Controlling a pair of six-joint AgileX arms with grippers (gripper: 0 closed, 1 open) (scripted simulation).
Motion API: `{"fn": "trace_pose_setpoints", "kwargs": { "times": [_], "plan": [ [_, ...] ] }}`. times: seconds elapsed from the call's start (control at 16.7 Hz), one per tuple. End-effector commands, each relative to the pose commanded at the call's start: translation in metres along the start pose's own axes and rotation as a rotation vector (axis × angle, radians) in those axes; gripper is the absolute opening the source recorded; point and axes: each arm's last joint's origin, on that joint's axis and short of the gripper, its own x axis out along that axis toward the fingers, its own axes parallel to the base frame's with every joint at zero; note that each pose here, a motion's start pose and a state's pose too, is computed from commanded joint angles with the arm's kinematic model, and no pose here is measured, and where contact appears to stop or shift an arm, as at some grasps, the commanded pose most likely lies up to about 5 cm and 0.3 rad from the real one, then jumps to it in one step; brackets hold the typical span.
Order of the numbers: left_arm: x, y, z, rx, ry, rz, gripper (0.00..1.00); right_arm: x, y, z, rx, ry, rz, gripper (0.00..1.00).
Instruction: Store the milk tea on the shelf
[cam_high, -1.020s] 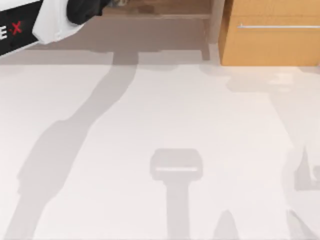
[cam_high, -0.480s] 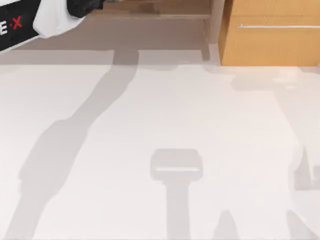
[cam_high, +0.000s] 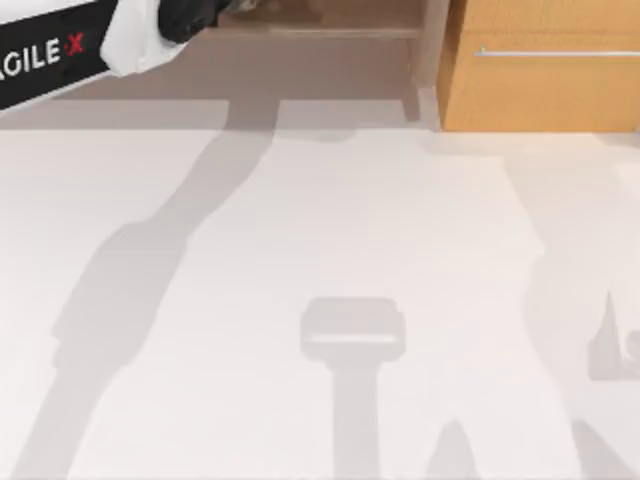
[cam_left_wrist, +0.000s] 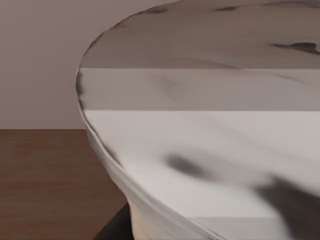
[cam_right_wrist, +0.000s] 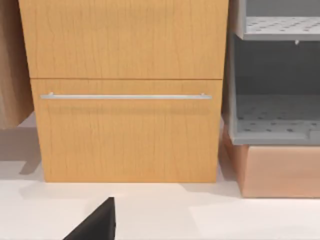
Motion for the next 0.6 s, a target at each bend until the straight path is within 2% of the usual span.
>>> {"fn": "trace_pose_setpoints", "kwargs": {
  "times": [0.3,0.6],
  "plan": [
    [0.0049,0.0,-0.0036,0.001,0.002,0.0,0.0,0.0,0.0,0.0,0.0,0.0,0.0,1.0],
    [0.0049,0.0,-0.0036,0.001,0.002,0.0,0.38,0.0,0.0,0.0,0.0,0.0,0.0,1.0]
  ]
}}
